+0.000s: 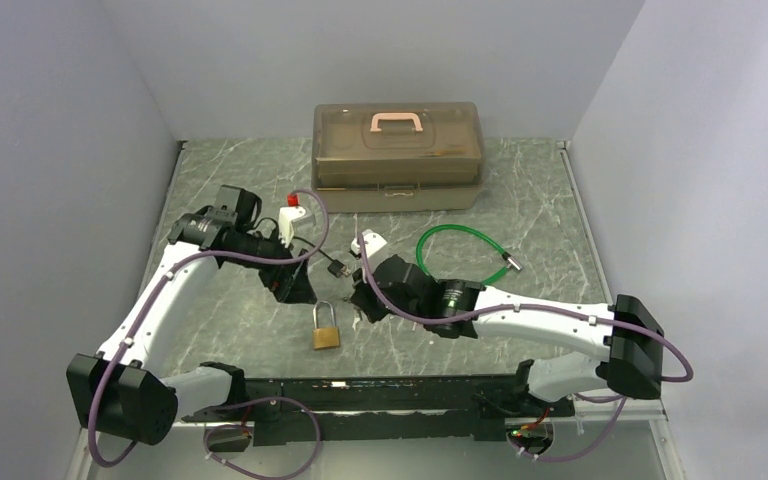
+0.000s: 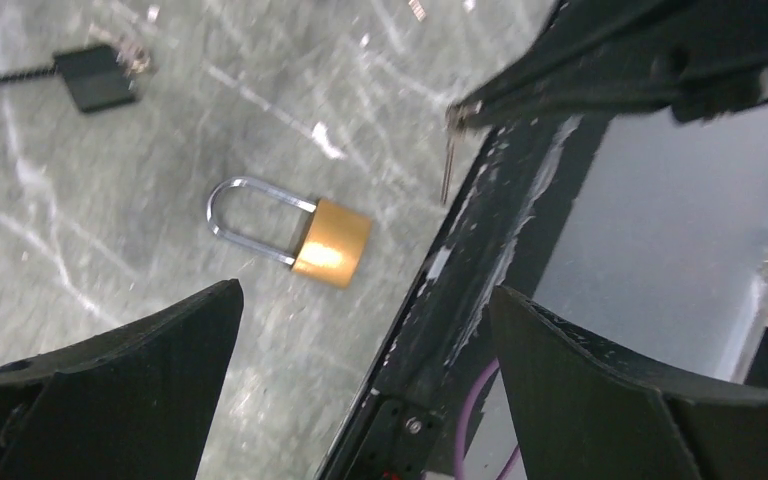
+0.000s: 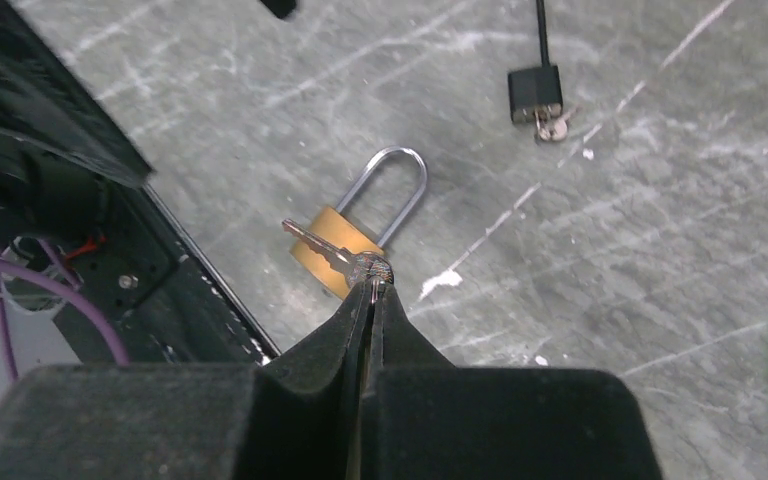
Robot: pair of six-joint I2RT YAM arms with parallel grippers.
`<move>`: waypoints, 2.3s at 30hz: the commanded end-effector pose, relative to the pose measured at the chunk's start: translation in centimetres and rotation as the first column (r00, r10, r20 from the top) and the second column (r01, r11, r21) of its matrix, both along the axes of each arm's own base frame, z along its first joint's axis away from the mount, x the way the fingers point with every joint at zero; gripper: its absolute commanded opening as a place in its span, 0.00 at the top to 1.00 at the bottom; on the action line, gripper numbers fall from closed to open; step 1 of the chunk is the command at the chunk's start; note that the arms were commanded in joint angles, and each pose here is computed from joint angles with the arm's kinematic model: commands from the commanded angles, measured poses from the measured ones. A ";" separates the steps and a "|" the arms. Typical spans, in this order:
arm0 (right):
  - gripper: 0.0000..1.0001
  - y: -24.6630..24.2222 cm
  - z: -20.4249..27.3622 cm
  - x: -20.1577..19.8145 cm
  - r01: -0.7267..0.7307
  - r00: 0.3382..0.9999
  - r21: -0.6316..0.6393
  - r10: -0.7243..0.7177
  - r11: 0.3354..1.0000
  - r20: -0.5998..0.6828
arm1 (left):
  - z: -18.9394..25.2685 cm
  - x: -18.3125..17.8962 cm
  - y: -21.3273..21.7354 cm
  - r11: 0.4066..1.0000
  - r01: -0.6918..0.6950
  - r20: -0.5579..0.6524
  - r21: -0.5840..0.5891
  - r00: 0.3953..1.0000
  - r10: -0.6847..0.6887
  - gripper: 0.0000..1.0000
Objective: Unlock with the key
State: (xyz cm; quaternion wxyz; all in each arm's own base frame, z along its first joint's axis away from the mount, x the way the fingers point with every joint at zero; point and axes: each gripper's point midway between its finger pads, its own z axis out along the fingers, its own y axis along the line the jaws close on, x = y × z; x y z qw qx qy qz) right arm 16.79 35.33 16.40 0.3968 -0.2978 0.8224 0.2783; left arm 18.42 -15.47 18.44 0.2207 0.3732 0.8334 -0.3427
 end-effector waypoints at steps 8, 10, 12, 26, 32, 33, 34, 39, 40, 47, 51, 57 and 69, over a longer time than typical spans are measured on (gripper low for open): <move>1.00 1.6 8.8 -0.1 0.047 0.979 0.148 -0.075 0.988 0.187 | 6.7 -1.2 -4.7 0.917 0.124 0.020 -0.378 0.992 -0.126 0.06; 1.00 1.8 9.6 -0.1 0.050 0.975 0.161 -0.083 0.986 0.204 | 6.6 -1.4 -4.6 0.919 0.120 0.022 -0.375 0.992 -0.121 0.11; 1.00 2.0 10.2 -0.1 0.054 0.971 0.167 -0.090 0.985 0.222 | 6.5 -1.8 -4.6 0.921 0.118 0.019 -0.371 0.993 -0.120 0.16; 1.00 3.1 12.6 -0.5 0.055 0.948 0.178 -0.107 0.982 0.299 | 6.5 -2.4 -4.5 0.931 0.114 0.040 -0.346 0.993 -0.107 0.70; 1.00 3.6 12.8 -1.1 0.031 0.947 0.176 -0.085 0.984 0.308 | 7.2 -2.3 -4.6 0.927 0.126 0.059 -0.353 0.992 -0.113 0.90; 1.00 3.6 12.8 -1.3 0.025 0.947 0.176 -0.080 0.984 0.310 | 7.2 -2.3 -4.6 0.928 0.128 0.061 -0.351 0.992 -0.114 0.94; 1.00 3.7 12.8 -1.4 0.021 0.947 0.177 -0.076 0.984 0.312 | 7.2 -2.3 -4.5 0.928 0.128 0.064 -0.349 0.992 -0.113 0.97; 1.00 4.0 12.7 -2.0 -0.008 0.950 0.177 -0.048 0.984 0.310 | 7.5 -2.6 -4.5 0.925 0.148 0.088 -0.350 0.988 -0.125 1.00; 1.00 4.0 12.6 -2.3 -0.017 0.951 0.179 -0.039 0.984 0.306 | 7.6 -2.6 -4.4 0.925 0.154 0.098 -0.346 0.987 -0.128 1.00; 0.77 3.1 13.3 -4.2 -0.112 0.958 0.233 0.043 0.966 0.283 | 8.5 -3.3 -3.7 0.930 0.234 0.194 -0.285 0.964 -0.183 1.00; 0.68 2.0 15.5 -5.7 -0.217 0.948 0.296 0.129 0.930 0.290 | 8.7 -4.1 -3.0 0.933 0.278 0.218 -0.229 0.949 -0.229 1.00; 0.62 0.3 18.8 -6.3 -0.379 0.916 0.363 0.289 0.851 0.277 | 9.7 -5.7 -2.8 0.932 0.331 0.307 -0.150 0.911 -0.275 1.00; 0.61 3.2 18.0 -7.1 -0.605 0.793 0.347 0.580 0.716 0.187 | 9.9 -6.9 -2.4 0.924 0.363 0.322 -0.119 0.895 -0.310 1.00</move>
